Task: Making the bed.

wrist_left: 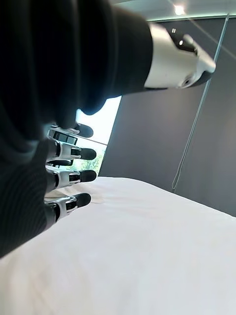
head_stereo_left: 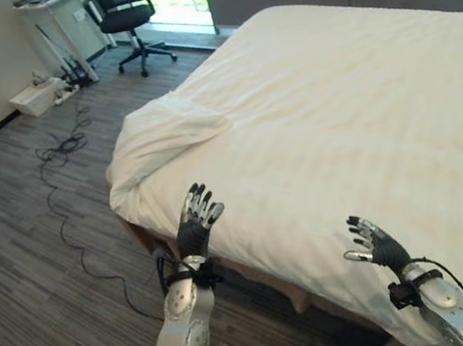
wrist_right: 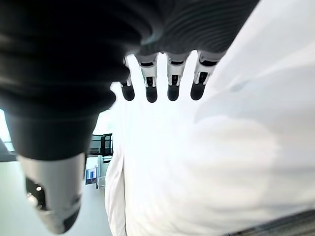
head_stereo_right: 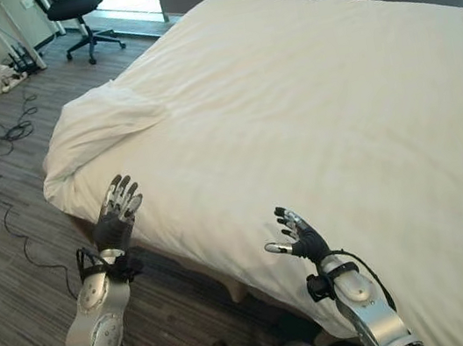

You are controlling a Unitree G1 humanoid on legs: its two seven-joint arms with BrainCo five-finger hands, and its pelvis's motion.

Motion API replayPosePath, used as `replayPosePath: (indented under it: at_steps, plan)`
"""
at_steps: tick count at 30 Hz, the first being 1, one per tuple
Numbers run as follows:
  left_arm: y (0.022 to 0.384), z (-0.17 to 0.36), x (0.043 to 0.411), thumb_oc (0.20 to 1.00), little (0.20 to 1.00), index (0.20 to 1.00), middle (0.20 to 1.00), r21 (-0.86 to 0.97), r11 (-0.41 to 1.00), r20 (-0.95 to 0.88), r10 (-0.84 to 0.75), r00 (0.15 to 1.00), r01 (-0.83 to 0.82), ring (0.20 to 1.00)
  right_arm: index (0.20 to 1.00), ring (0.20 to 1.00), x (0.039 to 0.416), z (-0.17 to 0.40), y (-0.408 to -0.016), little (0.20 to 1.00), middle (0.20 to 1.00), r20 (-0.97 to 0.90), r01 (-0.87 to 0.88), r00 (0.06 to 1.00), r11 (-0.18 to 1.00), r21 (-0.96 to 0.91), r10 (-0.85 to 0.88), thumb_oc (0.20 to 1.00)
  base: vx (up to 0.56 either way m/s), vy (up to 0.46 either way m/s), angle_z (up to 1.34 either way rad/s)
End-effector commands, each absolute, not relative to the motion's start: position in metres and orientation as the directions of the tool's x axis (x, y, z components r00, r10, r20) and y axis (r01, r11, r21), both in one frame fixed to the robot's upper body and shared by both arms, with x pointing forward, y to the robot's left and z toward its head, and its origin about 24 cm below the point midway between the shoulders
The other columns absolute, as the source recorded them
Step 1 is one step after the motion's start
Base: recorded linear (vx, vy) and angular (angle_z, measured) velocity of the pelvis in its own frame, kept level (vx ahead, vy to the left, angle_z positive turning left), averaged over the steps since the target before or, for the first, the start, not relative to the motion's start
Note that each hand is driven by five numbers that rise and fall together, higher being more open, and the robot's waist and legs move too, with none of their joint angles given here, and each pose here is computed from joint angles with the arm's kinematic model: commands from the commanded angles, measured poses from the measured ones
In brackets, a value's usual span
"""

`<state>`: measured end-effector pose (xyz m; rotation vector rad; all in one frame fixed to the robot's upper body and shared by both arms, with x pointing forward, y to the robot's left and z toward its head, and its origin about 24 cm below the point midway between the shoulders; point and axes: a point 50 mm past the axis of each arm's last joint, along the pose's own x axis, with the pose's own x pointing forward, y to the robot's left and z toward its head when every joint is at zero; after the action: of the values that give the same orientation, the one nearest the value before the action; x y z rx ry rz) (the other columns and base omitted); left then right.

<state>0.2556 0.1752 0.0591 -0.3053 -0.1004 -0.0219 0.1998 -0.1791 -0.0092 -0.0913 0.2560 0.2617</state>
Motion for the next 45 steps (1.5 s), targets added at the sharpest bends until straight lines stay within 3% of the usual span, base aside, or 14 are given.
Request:
replayPosePath:
  at_steps: [1,9,10,16,25,31,35,40,42,45]
  plan:
    - [0.178,0.075,0.255,1.0,1.0,1.0,1.0,-0.253,0.964,0.202,-0.025,0.979,0.077,1.0,1.0,1.0,0.218,0.016,-0.172,1.0,1.0,-0.12,-0.292,0.951,0.956,-0.043,0.285,1.0,0.04,0.033,0.11]
    - [0.172,0.061,0.248,1.0,1.0,1.0,1.0,-0.281,0.956,0.136,-0.046,0.99,0.083,1.0,1.0,1.0,0.214,0.013,-0.178,1.0,1.0,-0.136,-0.257,0.959,0.965,-0.05,0.248,1.0,0.04,0.015,0.02]
    - [0.219,0.029,0.215,1.0,1.0,1.0,1.0,-0.297,0.944,-0.022,0.14,0.99,-0.14,1.0,1.0,1.0,0.254,0.057,-0.226,1.0,1.0,0.072,0.023,0.997,1.0,0.017,-0.024,1.0,0.08,-0.013,-0.02]
    - [0.218,0.031,0.214,1.0,1.0,1.0,1.0,-0.241,0.966,-0.008,0.095,0.995,-0.094,1.0,1.0,1.0,0.235,0.027,-0.215,1.0,1.0,-0.063,-0.038,0.997,0.999,-0.013,0.037,1.0,0.15,0.018,0.02]
    - [0.21,0.048,0.233,1.0,1.0,1.0,1.0,-0.23,0.972,0.068,0.052,0.996,-0.035,1.0,1.0,1.0,0.239,0.023,-0.2,1.0,1.0,-0.115,-0.198,0.975,0.979,-0.049,0.192,1.0,-0.13,0.074,0.16]
    - [0.201,0.056,0.247,1.0,1.0,1.0,1.0,-0.248,0.969,0.103,0.03,0.994,-0.003,1.0,1.0,1.0,0.219,0.005,-0.191,1.0,1.0,-0.198,-0.262,0.946,0.965,0.004,0.258,1.0,-0.15,0.514,0.2]
    - [0.197,0.06,0.249,1.0,1.0,1.0,1.0,-0.192,0.98,0.115,-0.038,0.993,0.06,1.0,1.0,1.0,0.201,-0.007,-0.2,1.0,1.0,-0.272,-0.246,0.937,0.967,-0.067,0.219,1.0,-0.18,0.566,0.56]
    - [0.197,0.065,0.253,1.0,1.0,1.0,1.0,-0.16,0.984,0.136,-0.052,0.989,0.074,1.0,1.0,1.0,0.204,-0.01,-0.182,1.0,1.0,-0.247,-0.286,0.926,0.958,0.028,0.283,1.0,-0.29,0.514,-0.26]
    - [0.2,0.056,0.246,1.0,1.0,1.0,1.0,-0.141,0.987,0.095,-0.059,0.994,0.072,1.0,1.0,1.0,0.203,-0.006,-0.185,1.0,1.0,-0.254,-0.354,0.91,0.933,-0.06,0.329,1.0,-0.15,0.433,0.11]
    - [0.206,0.052,0.24,1.0,1.0,1.0,1.0,-0.176,0.984,0.089,-0.006,0.996,0.022,1.0,1.0,1.0,0.204,-0.01,-0.191,1.0,1.0,-0.274,-0.325,0.915,0.943,-0.069,0.295,1.0,0.0,0.13,-0.25]
